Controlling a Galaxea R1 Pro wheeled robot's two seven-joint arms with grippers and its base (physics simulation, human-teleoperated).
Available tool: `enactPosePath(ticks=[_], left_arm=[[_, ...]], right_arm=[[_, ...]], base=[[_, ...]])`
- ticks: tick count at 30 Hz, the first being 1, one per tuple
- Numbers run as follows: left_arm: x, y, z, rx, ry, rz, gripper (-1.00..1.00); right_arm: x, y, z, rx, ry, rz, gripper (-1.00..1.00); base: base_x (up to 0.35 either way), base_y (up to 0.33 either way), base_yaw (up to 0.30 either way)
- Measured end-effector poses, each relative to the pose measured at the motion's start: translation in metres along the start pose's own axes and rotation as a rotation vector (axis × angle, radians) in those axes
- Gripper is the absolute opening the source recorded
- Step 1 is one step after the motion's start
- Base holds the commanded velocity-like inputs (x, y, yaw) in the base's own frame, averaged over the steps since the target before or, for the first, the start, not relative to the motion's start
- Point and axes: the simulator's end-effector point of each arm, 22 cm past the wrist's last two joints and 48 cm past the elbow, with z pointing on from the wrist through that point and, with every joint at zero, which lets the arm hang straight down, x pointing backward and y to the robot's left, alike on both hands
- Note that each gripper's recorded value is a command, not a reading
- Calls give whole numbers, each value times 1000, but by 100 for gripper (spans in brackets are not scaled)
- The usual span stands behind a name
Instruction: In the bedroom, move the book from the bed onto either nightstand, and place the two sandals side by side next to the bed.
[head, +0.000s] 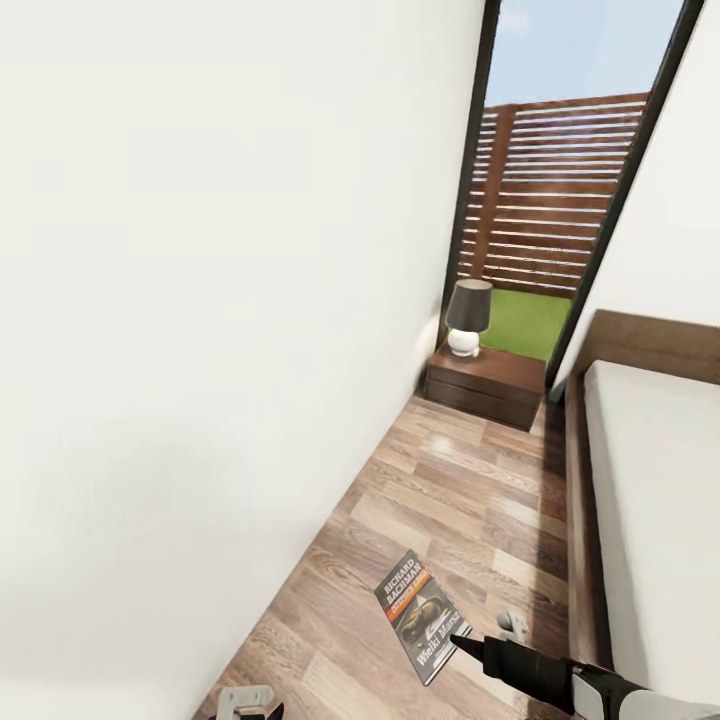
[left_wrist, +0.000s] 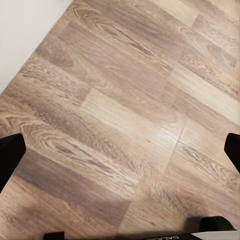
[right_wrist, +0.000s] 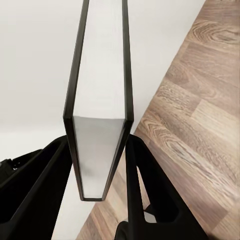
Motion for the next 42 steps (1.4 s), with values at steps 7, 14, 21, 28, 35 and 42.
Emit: enactPosePath(ticks=[7, 14, 21, 28, 35, 42], left_arm=[[0, 0, 0, 0, -1, 0, 100], [0, 0, 0, 0, -1, 0, 100], [1, 0, 0, 0, 2, 0, 100], [2, 0, 0, -1, 5, -1, 100], [4, 1, 1, -1, 8, -2, 100], [5, 1, 1, -1, 11, -2, 100]], right_arm=[[0, 0, 0, 0, 0, -1, -100], [0, 0, 0, 0, 1, -1, -100], [1, -1, 0, 1, 3, 0, -100], [2, -2, 1, 2, 6, 2, -100], [4, -3, 1, 3, 8, 4, -100], [4, -3, 1, 3, 6, 9, -100]], base=[[287, 0, -6], [332, 0, -25], [182, 0, -224], [8, 0, -260], [0, 0, -257], [0, 0, -179]])
